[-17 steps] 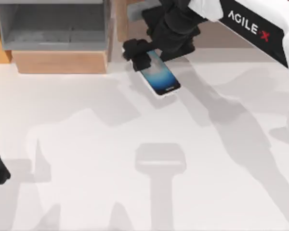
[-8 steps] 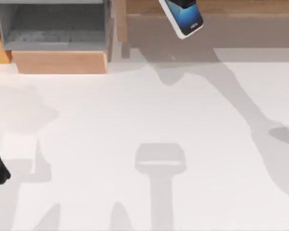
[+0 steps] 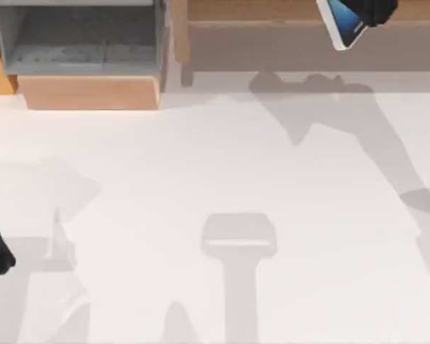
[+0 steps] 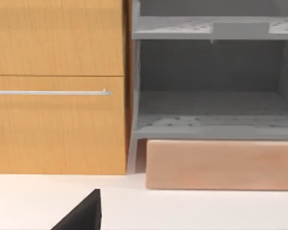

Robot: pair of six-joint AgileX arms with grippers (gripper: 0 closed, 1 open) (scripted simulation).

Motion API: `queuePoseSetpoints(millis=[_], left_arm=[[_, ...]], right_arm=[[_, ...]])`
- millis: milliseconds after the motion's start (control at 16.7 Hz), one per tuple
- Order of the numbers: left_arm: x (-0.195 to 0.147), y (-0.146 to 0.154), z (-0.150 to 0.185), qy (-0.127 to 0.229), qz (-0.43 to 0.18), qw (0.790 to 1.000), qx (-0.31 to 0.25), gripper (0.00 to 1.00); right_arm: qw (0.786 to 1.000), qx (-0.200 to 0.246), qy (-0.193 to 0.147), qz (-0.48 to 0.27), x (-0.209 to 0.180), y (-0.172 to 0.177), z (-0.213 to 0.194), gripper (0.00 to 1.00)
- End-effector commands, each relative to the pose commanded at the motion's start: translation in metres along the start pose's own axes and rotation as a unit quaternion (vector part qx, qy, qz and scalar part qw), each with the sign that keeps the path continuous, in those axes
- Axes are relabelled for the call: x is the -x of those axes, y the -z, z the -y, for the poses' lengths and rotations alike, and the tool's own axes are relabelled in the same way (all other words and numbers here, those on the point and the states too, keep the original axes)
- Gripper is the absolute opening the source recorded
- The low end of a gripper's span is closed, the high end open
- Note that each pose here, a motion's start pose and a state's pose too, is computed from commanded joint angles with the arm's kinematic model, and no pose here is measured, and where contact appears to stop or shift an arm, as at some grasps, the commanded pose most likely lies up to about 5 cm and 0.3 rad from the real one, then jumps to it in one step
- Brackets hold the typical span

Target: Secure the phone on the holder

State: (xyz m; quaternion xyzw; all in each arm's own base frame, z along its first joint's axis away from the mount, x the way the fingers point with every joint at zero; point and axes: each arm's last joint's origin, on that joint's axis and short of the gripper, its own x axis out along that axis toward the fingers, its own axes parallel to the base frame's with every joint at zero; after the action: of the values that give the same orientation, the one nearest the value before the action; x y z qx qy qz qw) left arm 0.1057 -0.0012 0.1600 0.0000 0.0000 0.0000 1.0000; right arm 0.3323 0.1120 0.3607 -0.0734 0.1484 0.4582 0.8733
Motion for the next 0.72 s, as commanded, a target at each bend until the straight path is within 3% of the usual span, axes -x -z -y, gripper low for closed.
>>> queuePoseSetpoints(millis=[180,360,540,720], left_arm=[[0.000,0.000,0.000,0.000,0.000,1.000,0.000,1.00],[0.000,0.000,0.000,0.000,0.000,1.000,0.000,1.00],[0.000,0.000,0.000,0.000,0.000,1.000,0.000,1.00],[0.000,0.000,0.000,0.000,0.000,1.000,0.000,1.00]], right_arm=[[0.998,0.047,-0.014,0.046,0.025,0.007,-0.005,0.00],[0.997,0.046,0.003,0.057,0.049,0.037,0.008,0.00],[0.998,-0.021,0.051,0.035,0.080,0.097,0.030,0.00],[0.988,-0.092,0.123,0.026,0.124,0.155,0.042,0.00]])
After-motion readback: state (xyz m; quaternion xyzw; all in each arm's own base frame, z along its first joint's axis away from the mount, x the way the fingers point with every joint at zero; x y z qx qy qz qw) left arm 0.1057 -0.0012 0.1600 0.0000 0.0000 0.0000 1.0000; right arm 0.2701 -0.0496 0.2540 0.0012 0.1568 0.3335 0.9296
